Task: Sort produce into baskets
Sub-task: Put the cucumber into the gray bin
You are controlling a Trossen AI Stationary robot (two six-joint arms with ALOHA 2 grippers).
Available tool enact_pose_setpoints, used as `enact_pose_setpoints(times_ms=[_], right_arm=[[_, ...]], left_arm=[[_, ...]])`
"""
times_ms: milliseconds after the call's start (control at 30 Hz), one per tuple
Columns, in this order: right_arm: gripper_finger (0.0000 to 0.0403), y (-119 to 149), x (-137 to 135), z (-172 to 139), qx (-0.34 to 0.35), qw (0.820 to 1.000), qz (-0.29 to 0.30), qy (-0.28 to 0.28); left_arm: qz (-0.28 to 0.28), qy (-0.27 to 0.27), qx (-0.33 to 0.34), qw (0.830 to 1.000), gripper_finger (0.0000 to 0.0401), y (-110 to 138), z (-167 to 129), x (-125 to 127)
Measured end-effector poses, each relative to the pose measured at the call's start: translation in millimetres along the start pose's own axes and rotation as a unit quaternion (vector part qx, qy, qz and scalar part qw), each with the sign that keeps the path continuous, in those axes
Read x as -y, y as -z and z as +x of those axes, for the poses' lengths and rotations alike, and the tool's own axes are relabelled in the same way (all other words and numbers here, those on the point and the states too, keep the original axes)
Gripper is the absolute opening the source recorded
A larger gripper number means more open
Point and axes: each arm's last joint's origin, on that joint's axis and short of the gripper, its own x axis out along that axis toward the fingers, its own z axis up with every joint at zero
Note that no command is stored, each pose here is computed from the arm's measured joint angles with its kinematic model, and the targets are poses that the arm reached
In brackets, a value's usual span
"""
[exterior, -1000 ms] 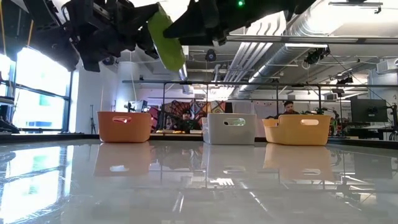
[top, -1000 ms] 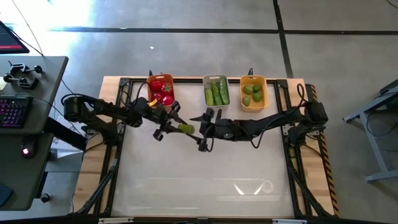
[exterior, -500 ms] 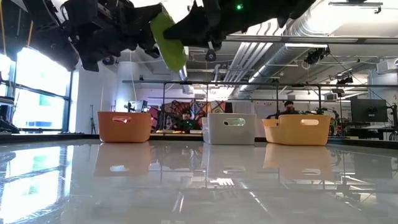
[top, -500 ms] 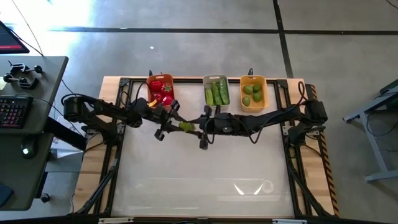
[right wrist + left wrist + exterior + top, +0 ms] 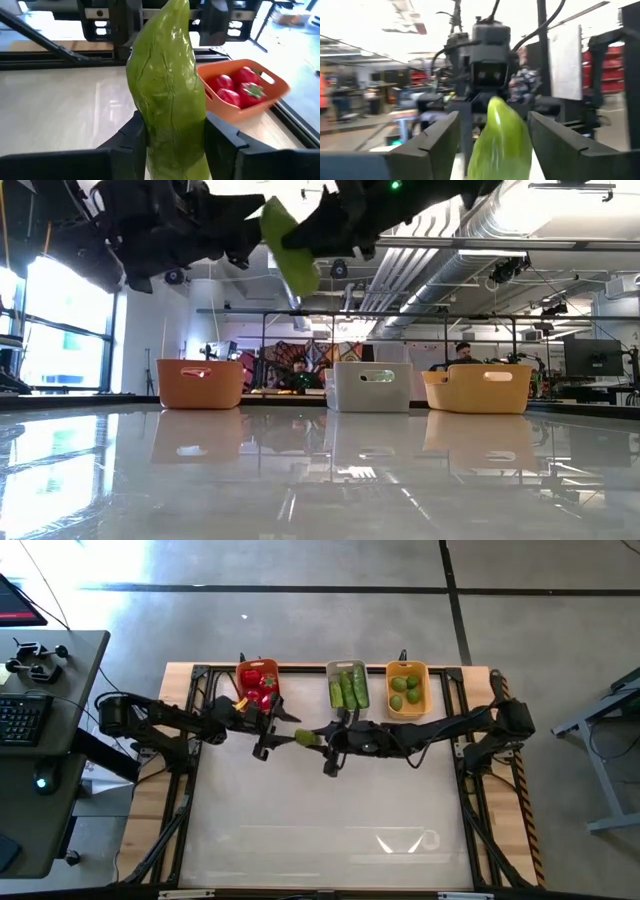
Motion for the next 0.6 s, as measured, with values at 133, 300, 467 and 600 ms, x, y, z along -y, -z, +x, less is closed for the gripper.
enact_pose_setpoints(times_ms=[133, 300, 467, 600], right_arm=[[0.0131, -6, 8, -11, -0.008, 1.000, 0.019, 0.023], [0.0131, -10, 26, -13, -0.009, 0.997, 0.055, 0.057], [0.0131, -16, 63, -8, -0.030, 0.985, 0.124, 0.114], [0.0131, -20, 102, -8, -0.060, 0.967, 0.181, 0.167]], left_arm=[[0.029, -0.055, 0.000, 0.998, 0.0238, -3, -14, -1], [0.073, -0.110, 0.009, 0.991, 0.0247, -11, -33, 2], [0.100, -0.138, 0.015, 0.985, 0.0247, -16, -48, 7], [0.103, -0.144, 0.018, 0.984, 0.0248, -19, -53, 7]])
